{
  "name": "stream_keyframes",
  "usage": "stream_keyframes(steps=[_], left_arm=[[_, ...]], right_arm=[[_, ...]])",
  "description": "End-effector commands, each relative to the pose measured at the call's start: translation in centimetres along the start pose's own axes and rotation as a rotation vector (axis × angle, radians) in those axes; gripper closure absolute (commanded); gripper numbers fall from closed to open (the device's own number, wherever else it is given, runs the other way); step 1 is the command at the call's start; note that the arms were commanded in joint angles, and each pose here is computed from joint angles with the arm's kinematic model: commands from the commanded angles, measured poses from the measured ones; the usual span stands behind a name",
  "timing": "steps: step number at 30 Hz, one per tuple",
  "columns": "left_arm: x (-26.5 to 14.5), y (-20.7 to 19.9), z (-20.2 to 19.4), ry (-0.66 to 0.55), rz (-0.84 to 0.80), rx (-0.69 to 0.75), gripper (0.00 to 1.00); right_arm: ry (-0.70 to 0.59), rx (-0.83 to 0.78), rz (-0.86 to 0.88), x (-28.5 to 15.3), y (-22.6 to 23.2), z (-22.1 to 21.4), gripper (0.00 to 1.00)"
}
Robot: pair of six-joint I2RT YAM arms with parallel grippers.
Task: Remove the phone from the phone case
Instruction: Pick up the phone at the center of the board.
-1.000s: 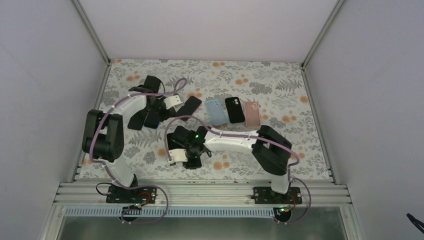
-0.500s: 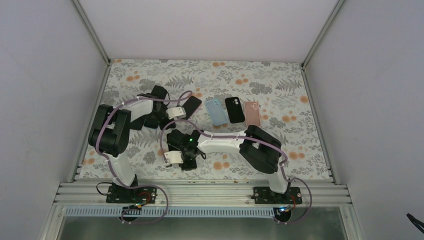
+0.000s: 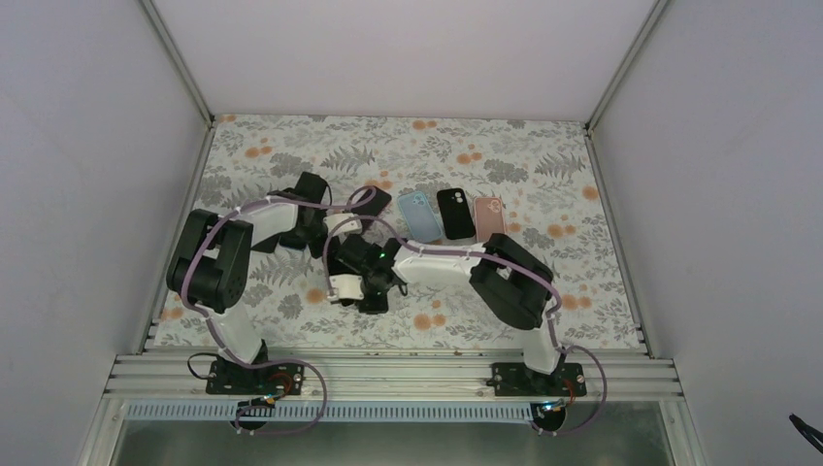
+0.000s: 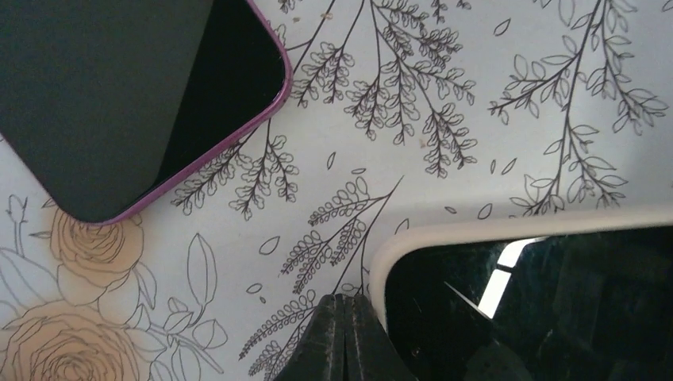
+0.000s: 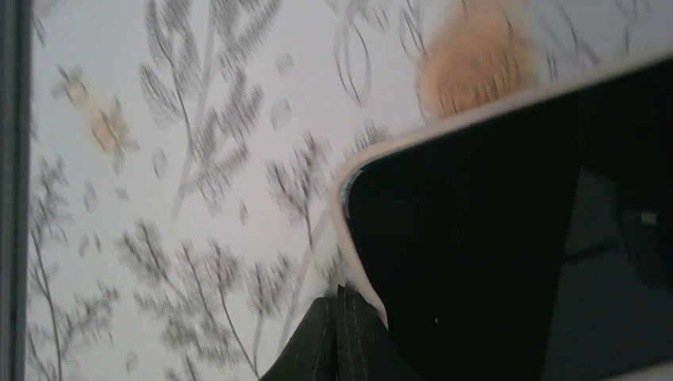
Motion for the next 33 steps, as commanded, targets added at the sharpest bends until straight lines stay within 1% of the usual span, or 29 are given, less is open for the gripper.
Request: stream_keyframes(steps=[1,5,8,9,10,11,12,14,15,16,17,19,20,26,33], left_arm=[[1.3,-4.1,-3.3,0.143,-0.144,-0.037,0.98],[0.9,-5.0,-2.7,0.119,-0.159,-0.043,0.98],[0.3,-4.6,-2.3,0.104,-0.128,-0.048,0.98],[0.1,-4.2,-2.1,0.104,-0.098,-0.050,0.98],[-0.1,-3.7,-2.0,0.102,-0.068,-0.053,0.97],[-0.5,-3.2,-1.8,0.095,-0.043,-0.058,0.94],[-0.8,-2.6,-1.4,0.082,-0.012,-0.069,0.85],[-1.8,-1.6,-0.7,0.046,0.026,-0.079,0.49],[-2.3,-1.2,-0.3,0.028,0.043,-0.081,0.33],[-2.8,-0.8,0.1,0.013,0.063,-0.083,0.24],[-3.3,-0.6,0.4,0.002,0.078,-0.083,0.18],[-4.4,0.3,0.9,-0.012,0.127,-0.094,0.05],[-4.9,0.6,1.1,-0.022,0.136,-0.101,0.01],[-7.6,1.5,1.6,-0.063,0.199,-0.123,0.00],[-9.6,2.2,1.5,-0.086,0.242,-0.152,0.00]], right_arm=[[-0.003,0.062,-0.136,-2.3,-4.1,-2.2,0.96],[-0.006,0.073,-0.151,-3.6,-4.6,-3.3,0.96],[-0.019,0.058,-0.150,-4.9,-4.3,-3.3,0.96],[-0.027,0.058,-0.149,-5.4,-4.2,-3.1,0.91],[-0.027,0.060,-0.145,-5.8,-4.1,-3.0,0.79],[-0.027,0.064,-0.140,-6.2,-4.0,-2.8,0.64],[-0.027,0.073,-0.136,-6.5,-4.0,-2.6,0.52],[-0.017,0.088,-0.130,-6.8,-4.0,-2.4,0.31],[-0.013,0.093,-0.126,-6.8,-4.0,-2.3,0.21],[-0.007,0.098,-0.119,-6.8,-3.9,-2.3,0.07],[-0.008,0.105,-0.118,-6.7,-4.0,-2.2,0.01],[-0.001,0.116,-0.113,-6.3,-4.1,-1.9,0.00],[0.002,0.126,-0.118,-6.1,-4.3,-1.7,0.00],[0.018,0.133,-0.094,-4.3,-4.8,-1.5,0.00],[0.027,0.178,-0.082,-2.9,-5.4,-1.0,0.00]])
Point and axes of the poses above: each gripper's point midway between its finger pads, its own x axis out along the fingers, its own y axis along the line the jaws close on, z = x × y, the point moved 6 cm from there along -x, back along the fingers, and after that the axes turned 7 degrees about x, right-handed, at the moved point
